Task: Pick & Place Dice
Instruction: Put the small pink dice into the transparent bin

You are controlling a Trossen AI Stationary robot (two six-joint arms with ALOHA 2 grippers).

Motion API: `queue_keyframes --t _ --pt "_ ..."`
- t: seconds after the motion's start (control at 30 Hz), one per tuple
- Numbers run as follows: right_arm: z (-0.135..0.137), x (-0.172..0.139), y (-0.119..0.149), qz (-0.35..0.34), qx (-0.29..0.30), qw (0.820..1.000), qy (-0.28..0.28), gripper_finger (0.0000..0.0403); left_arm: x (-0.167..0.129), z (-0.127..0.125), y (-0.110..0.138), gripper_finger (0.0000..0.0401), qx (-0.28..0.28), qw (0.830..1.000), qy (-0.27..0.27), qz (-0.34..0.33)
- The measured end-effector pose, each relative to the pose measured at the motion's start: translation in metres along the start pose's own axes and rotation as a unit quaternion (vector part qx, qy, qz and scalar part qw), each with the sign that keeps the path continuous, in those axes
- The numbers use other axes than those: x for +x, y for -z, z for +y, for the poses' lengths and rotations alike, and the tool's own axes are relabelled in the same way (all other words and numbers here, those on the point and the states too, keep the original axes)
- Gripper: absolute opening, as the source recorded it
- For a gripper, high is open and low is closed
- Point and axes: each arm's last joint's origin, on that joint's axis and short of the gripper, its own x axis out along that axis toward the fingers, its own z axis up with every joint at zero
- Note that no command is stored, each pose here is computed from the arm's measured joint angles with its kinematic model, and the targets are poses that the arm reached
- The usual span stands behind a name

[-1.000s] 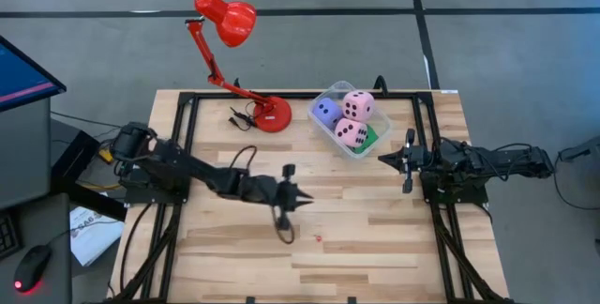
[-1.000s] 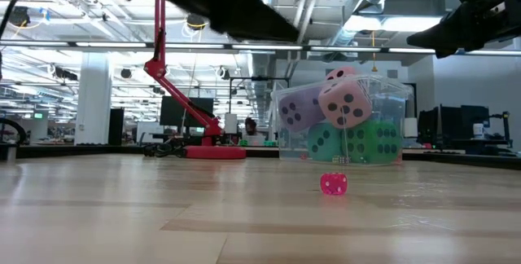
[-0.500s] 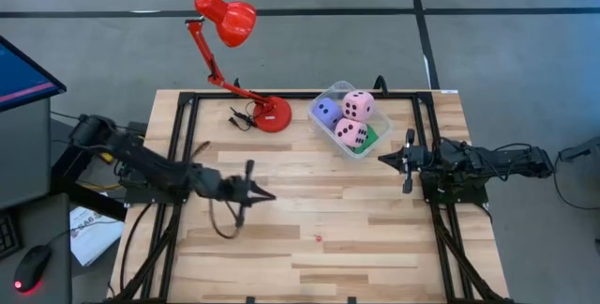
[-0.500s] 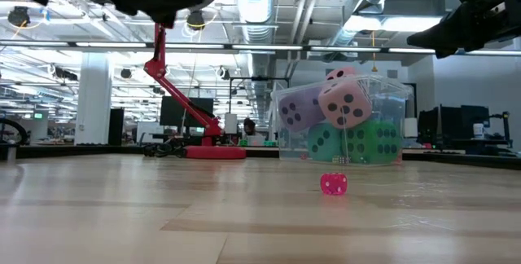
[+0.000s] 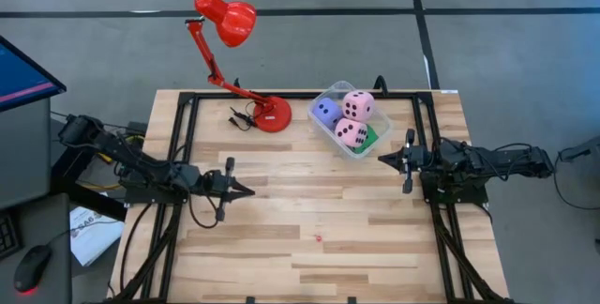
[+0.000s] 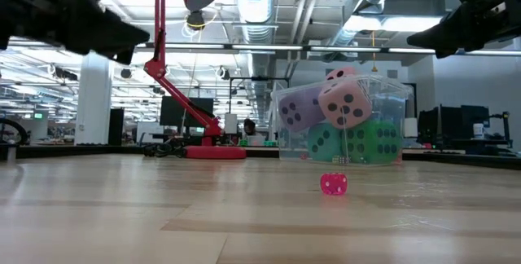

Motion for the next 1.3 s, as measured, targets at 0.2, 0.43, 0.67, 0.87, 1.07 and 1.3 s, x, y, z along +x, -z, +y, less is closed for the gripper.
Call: queue_keyframes --t 0.2,0.43,0.67,0.87,1.07,1.3 --pt "0.000 0.000 0.000 0.001 0.000 1.000 0.000 0.0000 -0.004 0.001 0.005 0.0005 0.000 1.000 0.001 0.001" --pt "0.000 0.000 0.000 -0.001 0.000 1.000 -0.001 0.0000 -0.004 -0.003 0.005 0.0001 0.019 0.998 0.067 -0.001" --pt "0.000 0.000 -0.005 -0.024 0.044 0.999 -0.001 0.0000 -0.004 -0.002 0.005 0.0001 0.044 0.997 0.058 -0.004" --pt "0.004 0.002 -0.007 -0.028 0.085 0.995 -0.036 0.0000 -0.004 -0.002 0.005 0.0001 0.044 0.998 0.055 -0.003" --pt "0.013 0.016 -0.017 -0.057 0.089 0.993 -0.061 0.0000 -0.004 -0.002 0.005 0.0001 0.044 0.998 0.055 -0.003" --pt "0.025 0.032 -0.025 -0.090 0.095 0.988 -0.084 0.0000 -0.004 -0.002 0.005 0.0001 0.044 0.998 0.055 -0.003"
